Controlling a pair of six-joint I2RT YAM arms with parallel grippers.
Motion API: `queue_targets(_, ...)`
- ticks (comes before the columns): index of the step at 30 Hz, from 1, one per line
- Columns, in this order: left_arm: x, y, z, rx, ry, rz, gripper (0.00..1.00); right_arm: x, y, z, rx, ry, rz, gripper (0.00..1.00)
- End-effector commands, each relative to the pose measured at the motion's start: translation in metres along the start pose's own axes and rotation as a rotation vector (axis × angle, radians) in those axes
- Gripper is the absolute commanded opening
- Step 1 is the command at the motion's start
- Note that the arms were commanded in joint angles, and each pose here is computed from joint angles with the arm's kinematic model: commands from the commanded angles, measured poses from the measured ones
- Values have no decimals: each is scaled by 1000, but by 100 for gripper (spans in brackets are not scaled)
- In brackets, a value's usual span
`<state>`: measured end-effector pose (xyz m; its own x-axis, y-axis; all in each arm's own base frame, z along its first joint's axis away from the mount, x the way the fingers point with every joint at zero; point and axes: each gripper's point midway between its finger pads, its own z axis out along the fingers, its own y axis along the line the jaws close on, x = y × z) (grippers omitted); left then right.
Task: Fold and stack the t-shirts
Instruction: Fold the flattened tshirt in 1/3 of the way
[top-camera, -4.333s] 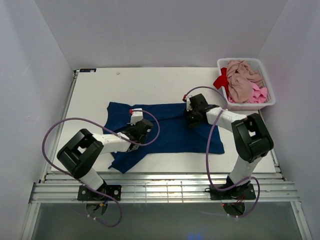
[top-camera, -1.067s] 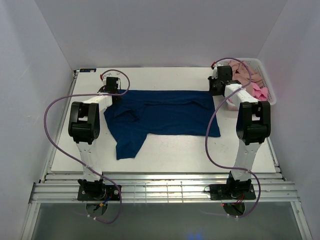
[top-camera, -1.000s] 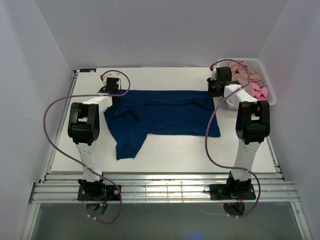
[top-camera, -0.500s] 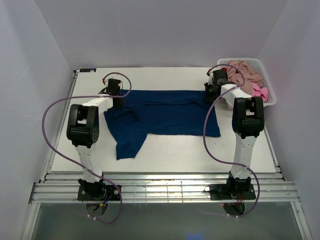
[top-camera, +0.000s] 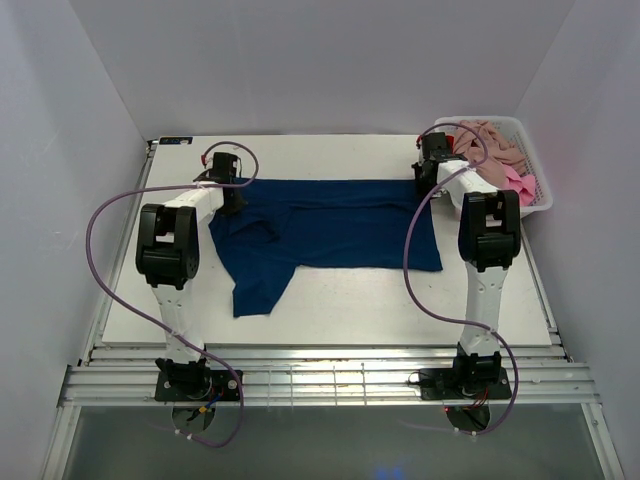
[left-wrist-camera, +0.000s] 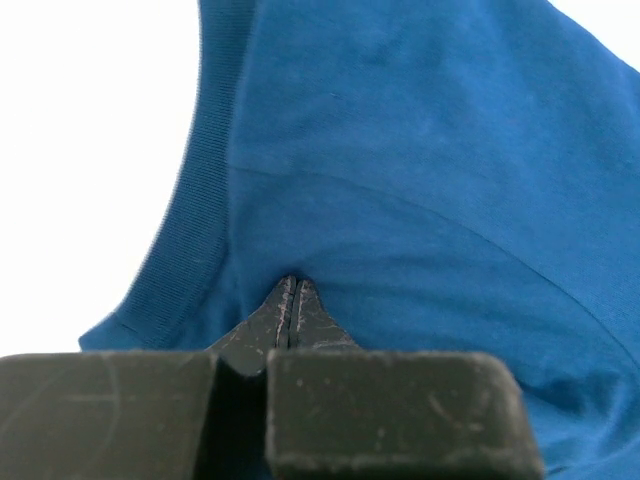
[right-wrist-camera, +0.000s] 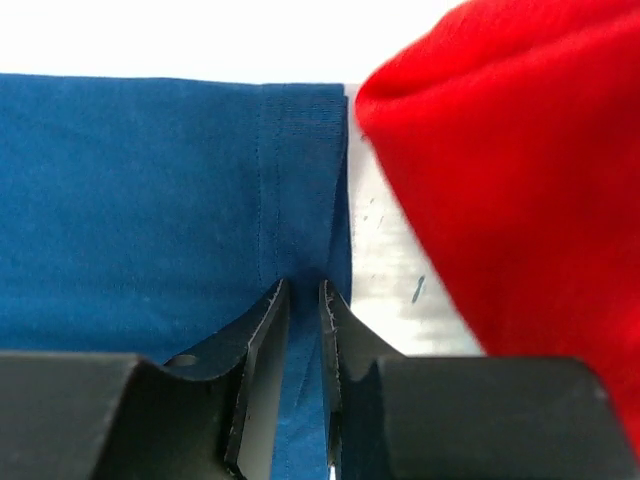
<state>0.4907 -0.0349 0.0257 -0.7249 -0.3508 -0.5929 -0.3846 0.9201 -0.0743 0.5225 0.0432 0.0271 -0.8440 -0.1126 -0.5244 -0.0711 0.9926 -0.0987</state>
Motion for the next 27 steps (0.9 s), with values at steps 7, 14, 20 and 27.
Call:
queue_targets(7, -2, 3, -3, 54, 10, -4, 0, -32, -16, 9, 48, -79, -15, 23)
queue_targets(14, -92, -55, -82, 322, -399, 30, 0, -106, -26, -110, 66, -449, -36, 30)
queue_targets(20, -121, -60, -181, 336, -666, -6, 49, -94, -13, -198, 9, -561, -65, 46)
queue_targets(27, 7, -56, -191, 268, -359, 1, 62, -34, 68, -232, -232, -555, -84, 49)
